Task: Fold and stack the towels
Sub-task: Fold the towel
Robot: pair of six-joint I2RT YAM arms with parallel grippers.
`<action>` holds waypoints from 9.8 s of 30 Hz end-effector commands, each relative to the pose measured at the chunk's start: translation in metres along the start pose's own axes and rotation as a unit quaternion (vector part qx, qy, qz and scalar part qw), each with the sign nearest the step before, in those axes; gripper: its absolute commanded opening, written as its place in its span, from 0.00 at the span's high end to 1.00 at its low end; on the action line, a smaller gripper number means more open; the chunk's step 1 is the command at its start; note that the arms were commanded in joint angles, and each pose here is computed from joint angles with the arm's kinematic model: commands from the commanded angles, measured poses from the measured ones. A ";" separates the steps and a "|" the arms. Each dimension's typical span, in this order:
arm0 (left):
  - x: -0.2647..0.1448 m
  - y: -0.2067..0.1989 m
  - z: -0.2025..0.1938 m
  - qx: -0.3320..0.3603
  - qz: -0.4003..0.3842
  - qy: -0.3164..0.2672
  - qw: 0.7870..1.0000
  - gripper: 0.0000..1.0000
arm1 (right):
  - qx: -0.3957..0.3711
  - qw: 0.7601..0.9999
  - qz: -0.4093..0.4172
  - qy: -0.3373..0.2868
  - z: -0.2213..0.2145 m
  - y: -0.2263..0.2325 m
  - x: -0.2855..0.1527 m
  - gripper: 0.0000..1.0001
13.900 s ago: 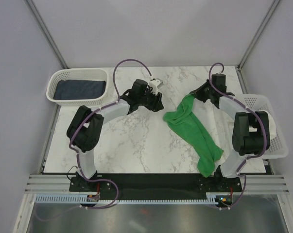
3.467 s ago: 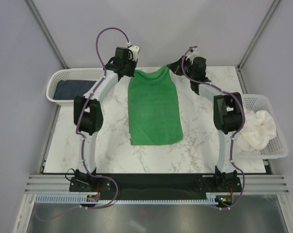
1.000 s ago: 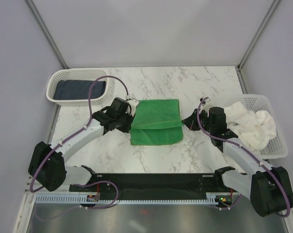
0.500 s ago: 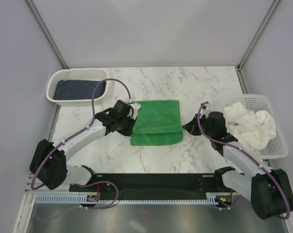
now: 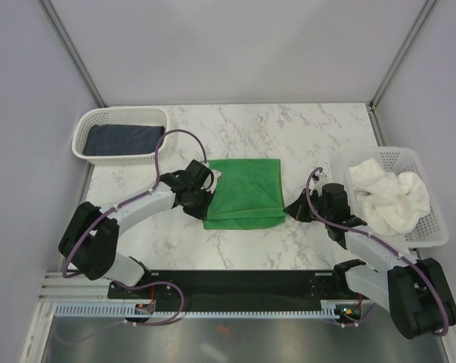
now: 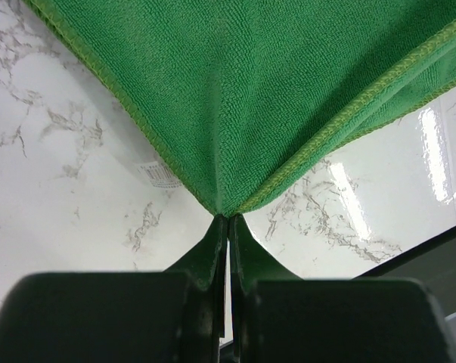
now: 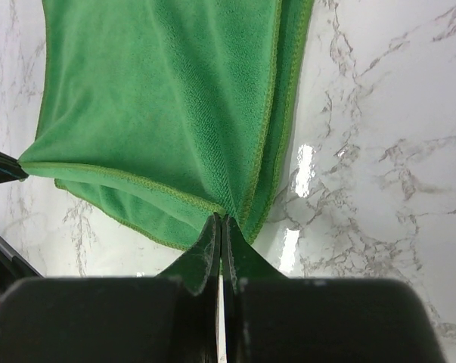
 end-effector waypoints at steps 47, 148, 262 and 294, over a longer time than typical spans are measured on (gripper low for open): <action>0.000 -0.056 0.014 -0.107 -0.079 -0.003 0.991 0.66 | -0.016 0.994 -0.056 0.089 -0.007 0.011 -0.010 0.72; -0.004 -0.024 0.071 -0.192 -0.127 -0.061 0.971 0.54 | 0.045 0.984 -0.127 0.121 0.069 0.000 0.038 0.64; -0.058 0.054 0.163 -0.189 0.022 -0.170 0.967 0.41 | -0.009 0.991 -0.134 -0.012 0.135 0.013 0.033 0.52; 0.077 0.150 0.241 -0.013 -0.108 -0.146 0.983 0.39 | -0.132 0.980 -0.003 0.150 0.167 -0.073 0.164 0.51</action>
Point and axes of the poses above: each gripper's point midway between its finger pads, its own x axis out along the fingers, its own y axis along the line the jaws close on, z = x × y, the point moved 1 cm from there along -x, back along the fingers, and after that the axes turned 1 degree about x, right-handed, at the moved point
